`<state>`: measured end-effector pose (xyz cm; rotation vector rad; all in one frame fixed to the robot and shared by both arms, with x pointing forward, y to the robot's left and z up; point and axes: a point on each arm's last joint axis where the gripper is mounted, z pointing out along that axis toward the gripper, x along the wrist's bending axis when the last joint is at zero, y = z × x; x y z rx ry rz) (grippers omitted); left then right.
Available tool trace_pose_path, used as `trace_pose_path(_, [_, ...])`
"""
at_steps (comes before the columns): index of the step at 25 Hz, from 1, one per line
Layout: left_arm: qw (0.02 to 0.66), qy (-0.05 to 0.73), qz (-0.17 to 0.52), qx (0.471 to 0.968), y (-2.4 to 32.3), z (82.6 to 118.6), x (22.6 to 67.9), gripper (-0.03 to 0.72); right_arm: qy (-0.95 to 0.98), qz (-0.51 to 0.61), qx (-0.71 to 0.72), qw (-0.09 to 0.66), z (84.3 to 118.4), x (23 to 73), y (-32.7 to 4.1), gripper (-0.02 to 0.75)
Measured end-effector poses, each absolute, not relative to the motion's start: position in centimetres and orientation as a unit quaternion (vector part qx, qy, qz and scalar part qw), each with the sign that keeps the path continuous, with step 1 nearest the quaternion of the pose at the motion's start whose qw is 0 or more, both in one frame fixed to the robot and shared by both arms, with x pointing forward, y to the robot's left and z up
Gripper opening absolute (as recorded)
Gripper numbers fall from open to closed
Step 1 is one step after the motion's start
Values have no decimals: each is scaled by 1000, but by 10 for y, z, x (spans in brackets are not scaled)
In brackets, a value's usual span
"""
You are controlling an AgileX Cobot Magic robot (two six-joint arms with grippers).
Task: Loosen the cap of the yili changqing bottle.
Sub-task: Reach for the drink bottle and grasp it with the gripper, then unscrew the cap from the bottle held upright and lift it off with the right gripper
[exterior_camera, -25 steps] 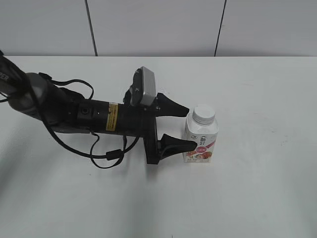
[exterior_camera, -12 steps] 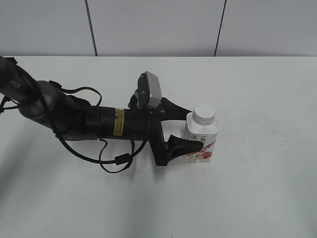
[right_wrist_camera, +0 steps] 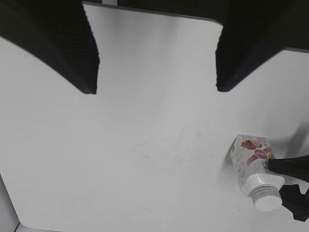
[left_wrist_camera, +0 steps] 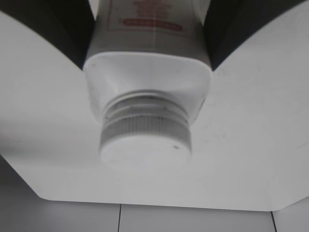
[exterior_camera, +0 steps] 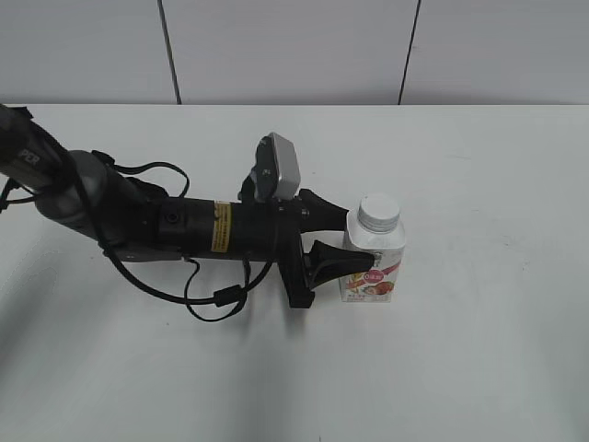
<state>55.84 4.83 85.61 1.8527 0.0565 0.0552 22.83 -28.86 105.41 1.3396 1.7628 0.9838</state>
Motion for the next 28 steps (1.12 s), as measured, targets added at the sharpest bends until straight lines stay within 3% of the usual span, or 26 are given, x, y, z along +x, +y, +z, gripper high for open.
trace_pose_path(22, [600,25,24,799,48,856,559,397,681,380,518,351,1054,228,-289,592])
trace_pose_path(28, [600,25,24,799,48,856,559,396,696,367,535,307,1062,250,-285,592])
